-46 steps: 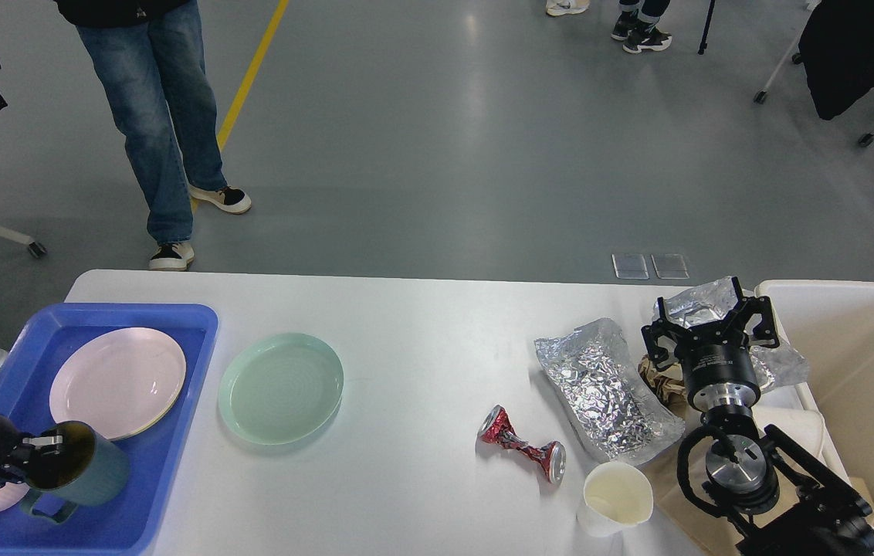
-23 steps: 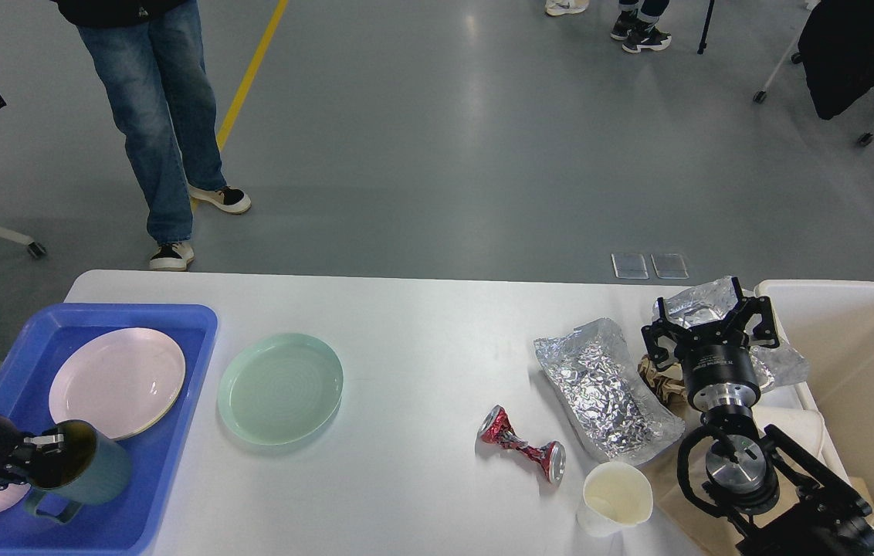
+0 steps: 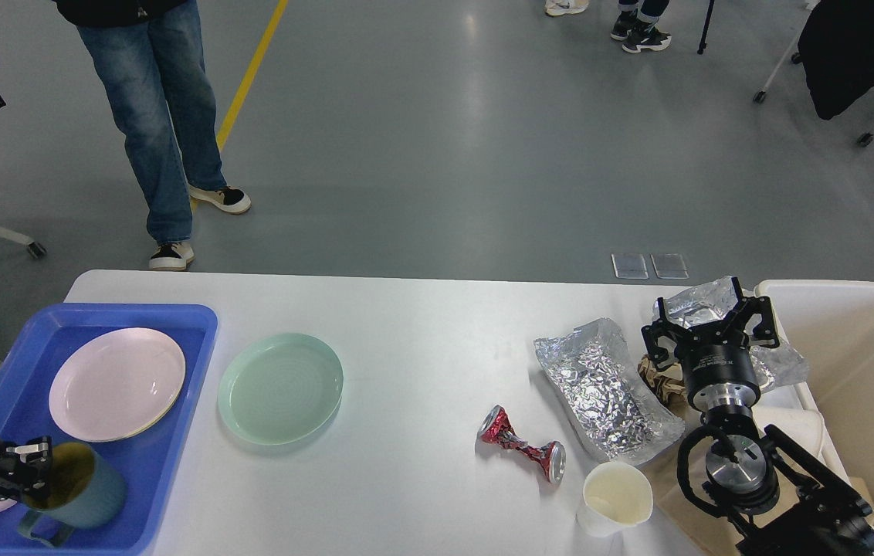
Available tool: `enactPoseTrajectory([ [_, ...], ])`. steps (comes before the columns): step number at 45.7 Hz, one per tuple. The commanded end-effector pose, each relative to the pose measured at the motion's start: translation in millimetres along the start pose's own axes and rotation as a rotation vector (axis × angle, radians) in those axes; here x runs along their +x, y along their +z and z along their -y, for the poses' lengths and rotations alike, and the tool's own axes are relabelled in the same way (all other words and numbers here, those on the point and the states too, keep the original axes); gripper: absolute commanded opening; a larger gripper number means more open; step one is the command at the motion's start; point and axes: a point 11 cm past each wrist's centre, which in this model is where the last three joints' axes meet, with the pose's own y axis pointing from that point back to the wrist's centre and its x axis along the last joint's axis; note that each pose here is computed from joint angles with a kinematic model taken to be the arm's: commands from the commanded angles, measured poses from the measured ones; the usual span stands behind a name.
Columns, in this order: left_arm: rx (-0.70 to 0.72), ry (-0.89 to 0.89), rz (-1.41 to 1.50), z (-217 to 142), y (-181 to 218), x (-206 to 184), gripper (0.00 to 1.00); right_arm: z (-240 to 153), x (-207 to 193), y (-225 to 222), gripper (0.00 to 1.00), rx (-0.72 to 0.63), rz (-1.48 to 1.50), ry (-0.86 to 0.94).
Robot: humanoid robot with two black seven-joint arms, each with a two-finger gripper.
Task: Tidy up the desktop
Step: 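Lower the dark green mug into the tray near the pink mug and release, then raise the left gripper and move it over the pale green plate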
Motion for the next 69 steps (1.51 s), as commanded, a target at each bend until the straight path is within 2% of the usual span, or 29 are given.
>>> enactPoseTrajectory([
  [1,-0.005,0.066,-0.014,0.2,1.3,8.1,0.86,0.4,-0.3,-0.2,1.00,0.001,0.000,-0.001],
  [19,-0.008,0.049,-0.014,-4.1,1.7,7.6,0.86,-0.1,0.3,0.0,1.00,0.000,0.000,0.001],
  [28,0.023,-0.048,0.019,-29.6,5.5,10.4,0.87,-0.1,0.3,0.0,1.00,0.000,0.000,0.001],
  [35,0.070,-0.088,0.052,-70.7,18.9,22.2,0.87,0.0,-0.2,0.0,1.00,0.000,0.000,-0.001],
  [39,0.065,-0.091,-0.005,-96.2,23.1,27.9,0.92,0.4,-0.8,-0.2,1.00,0.001,0.001,-0.002],
  [43,0.070,-0.091,-0.027,-125.7,36.0,36.1,0.93,0.4,-0.3,-0.2,1.00,0.001,0.000,-0.001],
  [55,0.072,0.019,0.060,-207.5,97.6,53.0,0.93,0.4,-0.3,-0.2,1.00,0.001,0.000,-0.001],
  [61,0.091,0.096,0.157,-258.6,138.3,42.3,0.93,0.0,-0.2,0.0,1.00,0.000,0.000,-0.001],
  [69,0.074,0.175,0.231,-312.5,185.4,9.0,0.93,-0.1,0.3,0.0,1.00,0.000,0.000,0.001],
])
